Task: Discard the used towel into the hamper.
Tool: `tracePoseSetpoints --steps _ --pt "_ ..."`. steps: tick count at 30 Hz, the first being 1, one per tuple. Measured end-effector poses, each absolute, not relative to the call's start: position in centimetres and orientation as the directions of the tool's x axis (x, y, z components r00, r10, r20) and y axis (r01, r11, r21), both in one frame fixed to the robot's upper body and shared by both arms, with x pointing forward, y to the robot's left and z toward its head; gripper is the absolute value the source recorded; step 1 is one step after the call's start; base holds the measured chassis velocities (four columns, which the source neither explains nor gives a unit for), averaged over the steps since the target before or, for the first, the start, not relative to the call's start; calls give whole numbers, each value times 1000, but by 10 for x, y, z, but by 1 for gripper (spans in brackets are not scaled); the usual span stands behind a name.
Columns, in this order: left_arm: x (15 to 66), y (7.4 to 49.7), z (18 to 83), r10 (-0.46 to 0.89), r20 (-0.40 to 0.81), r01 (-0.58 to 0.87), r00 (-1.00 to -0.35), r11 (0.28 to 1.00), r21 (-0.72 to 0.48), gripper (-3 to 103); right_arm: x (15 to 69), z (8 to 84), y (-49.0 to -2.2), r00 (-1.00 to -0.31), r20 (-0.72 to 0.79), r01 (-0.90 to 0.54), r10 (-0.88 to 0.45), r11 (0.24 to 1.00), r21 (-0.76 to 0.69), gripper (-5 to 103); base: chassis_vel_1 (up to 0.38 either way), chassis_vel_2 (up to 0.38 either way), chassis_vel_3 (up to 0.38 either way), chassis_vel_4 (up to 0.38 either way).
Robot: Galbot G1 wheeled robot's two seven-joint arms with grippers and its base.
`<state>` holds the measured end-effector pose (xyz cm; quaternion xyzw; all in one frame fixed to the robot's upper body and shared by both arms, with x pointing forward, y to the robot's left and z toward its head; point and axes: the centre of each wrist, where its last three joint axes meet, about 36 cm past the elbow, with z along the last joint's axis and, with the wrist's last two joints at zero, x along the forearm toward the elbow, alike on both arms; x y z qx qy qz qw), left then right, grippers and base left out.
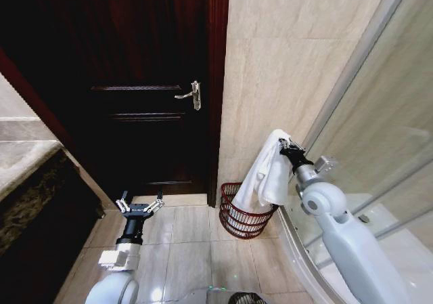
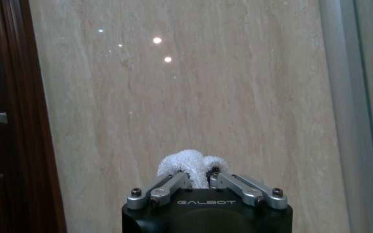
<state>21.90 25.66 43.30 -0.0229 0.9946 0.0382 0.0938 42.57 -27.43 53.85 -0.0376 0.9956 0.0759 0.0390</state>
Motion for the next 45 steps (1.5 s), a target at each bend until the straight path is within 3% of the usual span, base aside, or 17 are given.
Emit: tracePoseSetpoints --steps 45 --pt "219 261 413 -8 -191 -27 -982 995 97 100 489 451 -265 -1000 -4 -16 -15 986 165 8 0 0 0 0"
